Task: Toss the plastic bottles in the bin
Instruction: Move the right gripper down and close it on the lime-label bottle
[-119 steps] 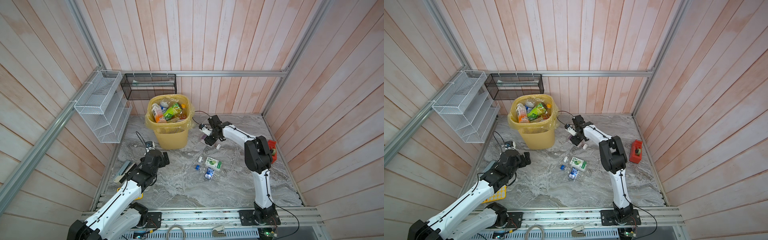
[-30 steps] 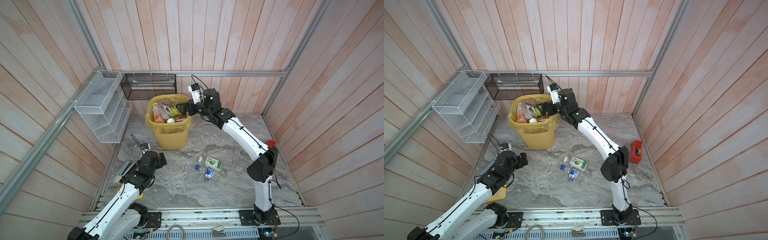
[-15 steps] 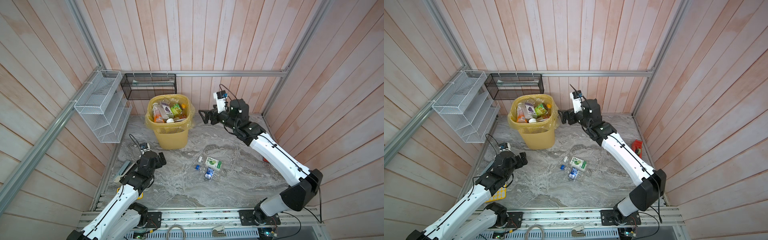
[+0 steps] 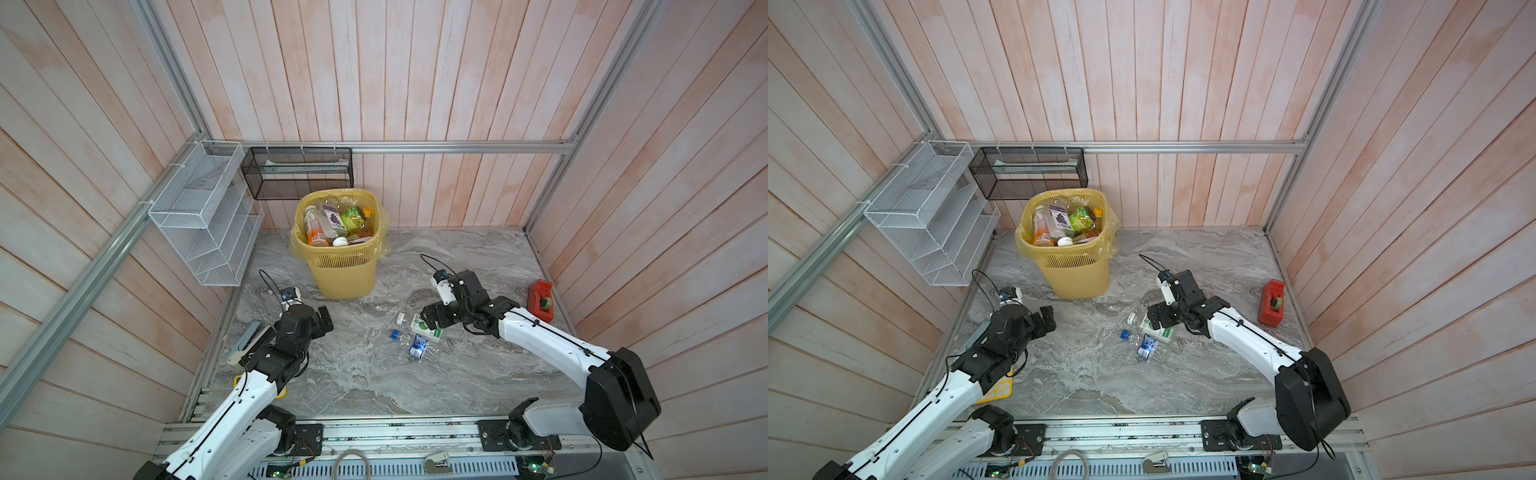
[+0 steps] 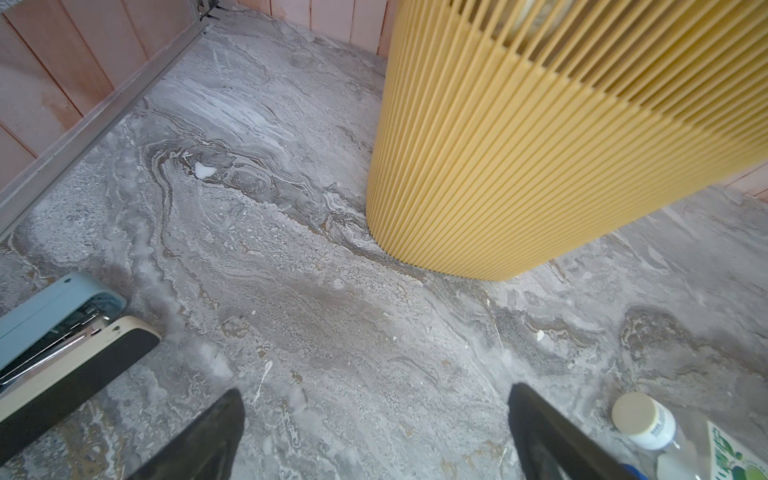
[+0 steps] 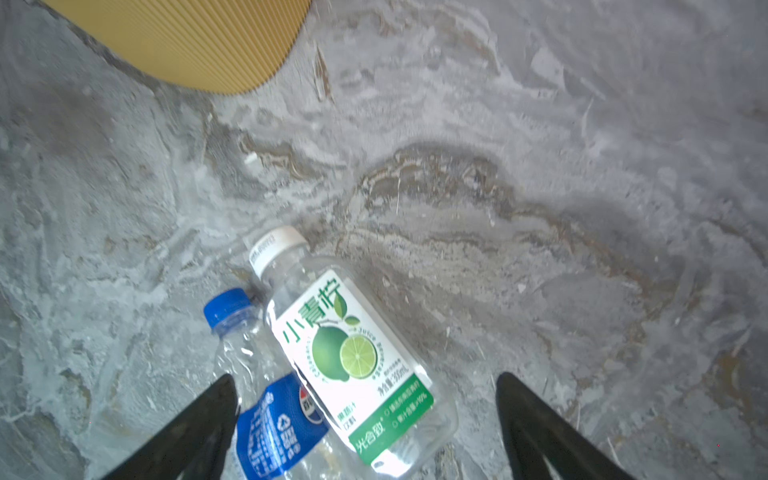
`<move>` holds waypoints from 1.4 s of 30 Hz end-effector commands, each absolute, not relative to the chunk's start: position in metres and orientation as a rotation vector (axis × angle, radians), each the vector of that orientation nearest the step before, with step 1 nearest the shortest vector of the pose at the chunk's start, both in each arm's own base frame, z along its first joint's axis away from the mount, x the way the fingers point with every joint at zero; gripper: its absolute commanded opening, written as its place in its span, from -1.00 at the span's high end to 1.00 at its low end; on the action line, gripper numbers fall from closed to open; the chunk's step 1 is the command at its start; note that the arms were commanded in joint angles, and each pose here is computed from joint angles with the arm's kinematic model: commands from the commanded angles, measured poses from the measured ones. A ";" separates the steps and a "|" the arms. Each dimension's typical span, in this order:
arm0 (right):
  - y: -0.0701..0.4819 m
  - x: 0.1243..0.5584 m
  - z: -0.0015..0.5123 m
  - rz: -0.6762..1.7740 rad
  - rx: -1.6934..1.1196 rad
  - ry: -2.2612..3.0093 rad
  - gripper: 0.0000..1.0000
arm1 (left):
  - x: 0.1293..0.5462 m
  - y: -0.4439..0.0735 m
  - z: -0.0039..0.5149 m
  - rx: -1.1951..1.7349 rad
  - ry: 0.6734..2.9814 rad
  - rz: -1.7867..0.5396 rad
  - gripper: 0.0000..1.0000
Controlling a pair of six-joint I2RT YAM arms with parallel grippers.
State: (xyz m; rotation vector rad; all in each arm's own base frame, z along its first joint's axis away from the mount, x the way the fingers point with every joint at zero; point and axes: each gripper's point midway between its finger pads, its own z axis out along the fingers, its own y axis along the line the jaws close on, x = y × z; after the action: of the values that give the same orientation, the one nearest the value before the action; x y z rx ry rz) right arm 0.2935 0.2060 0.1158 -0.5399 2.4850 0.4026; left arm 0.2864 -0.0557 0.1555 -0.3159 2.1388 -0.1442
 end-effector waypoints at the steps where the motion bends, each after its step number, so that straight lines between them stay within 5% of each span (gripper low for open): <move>1: 0.201 0.279 0.104 0.399 -0.584 2.538 -0.91 | 0.287 -0.061 0.154 -0.291 2.143 -0.165 -1.00; 17: 0.201 0.276 0.060 0.237 -0.736 2.649 -0.93 | 0.285 -0.062 0.149 -0.297 2.155 -0.165 -1.00; 36: 0.184 0.317 0.049 0.123 -0.435 2.700 -0.40 | 0.285 -0.060 0.146 -0.305 2.165 -0.151 -1.00; 42: 0.185 0.324 0.062 0.111 -0.426 2.678 -0.83 | 0.287 -0.062 0.145 -0.297 2.173 -0.152 -1.00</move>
State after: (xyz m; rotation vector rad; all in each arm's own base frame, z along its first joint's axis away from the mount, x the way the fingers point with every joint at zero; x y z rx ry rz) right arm 0.3168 0.1874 0.0527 -0.4562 2.6857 0.1405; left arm 0.2868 -0.0615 0.1475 -0.2966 2.1710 -0.1525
